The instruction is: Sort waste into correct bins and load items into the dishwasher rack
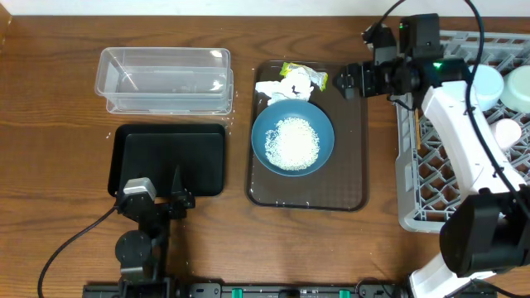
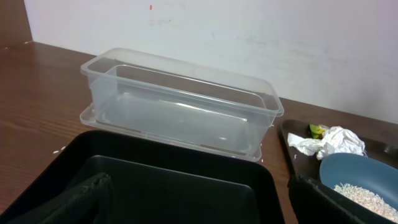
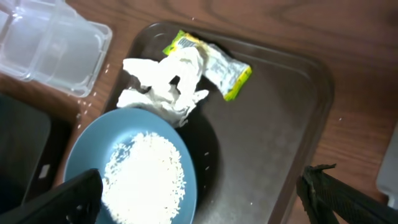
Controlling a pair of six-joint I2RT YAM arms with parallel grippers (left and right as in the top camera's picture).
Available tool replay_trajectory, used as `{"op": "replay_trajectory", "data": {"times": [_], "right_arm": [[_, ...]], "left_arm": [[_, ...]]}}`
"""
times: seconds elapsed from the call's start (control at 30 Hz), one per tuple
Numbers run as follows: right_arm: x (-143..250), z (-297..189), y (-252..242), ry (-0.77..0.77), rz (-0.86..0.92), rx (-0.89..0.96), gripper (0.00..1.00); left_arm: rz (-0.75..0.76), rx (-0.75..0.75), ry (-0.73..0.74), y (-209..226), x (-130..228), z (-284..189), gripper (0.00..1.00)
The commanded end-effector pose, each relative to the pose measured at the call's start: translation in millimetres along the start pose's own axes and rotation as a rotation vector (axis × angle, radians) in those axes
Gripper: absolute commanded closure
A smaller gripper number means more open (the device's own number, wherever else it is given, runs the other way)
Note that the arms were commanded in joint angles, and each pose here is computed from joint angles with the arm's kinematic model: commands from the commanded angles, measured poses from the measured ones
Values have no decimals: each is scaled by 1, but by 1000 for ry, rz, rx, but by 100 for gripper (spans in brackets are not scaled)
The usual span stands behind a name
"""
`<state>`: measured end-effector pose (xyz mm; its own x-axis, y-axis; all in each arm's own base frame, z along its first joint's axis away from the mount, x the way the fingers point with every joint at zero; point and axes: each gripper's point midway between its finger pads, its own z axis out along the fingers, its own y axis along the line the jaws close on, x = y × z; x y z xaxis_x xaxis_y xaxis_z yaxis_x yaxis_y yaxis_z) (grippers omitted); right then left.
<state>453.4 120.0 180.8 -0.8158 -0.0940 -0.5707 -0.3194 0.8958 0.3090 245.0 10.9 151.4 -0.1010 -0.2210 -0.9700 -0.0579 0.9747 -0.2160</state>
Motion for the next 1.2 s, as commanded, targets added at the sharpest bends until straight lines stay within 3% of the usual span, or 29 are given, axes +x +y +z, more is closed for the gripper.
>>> {"op": "replay_trajectory", "data": {"times": [0.0,0.23,0.57,0.77,1.17], "right_arm": [[-7,-6,-9,-33,73,71,1],[-14,-29,-79,-116,333,264,1],[-1,-82,-186,-195,490,538,1],[8,-98,-211,-207,541,575,1],[9,-100,-214,-209,546,579,1]], "left_arm": [[15,2,52,2,16,1,8],[15,2,52,2,16,1,8],[15,2,52,2,16,1,8],[15,1,52,2,16,1,8],[15,1,52,2,16,1,8]]}}
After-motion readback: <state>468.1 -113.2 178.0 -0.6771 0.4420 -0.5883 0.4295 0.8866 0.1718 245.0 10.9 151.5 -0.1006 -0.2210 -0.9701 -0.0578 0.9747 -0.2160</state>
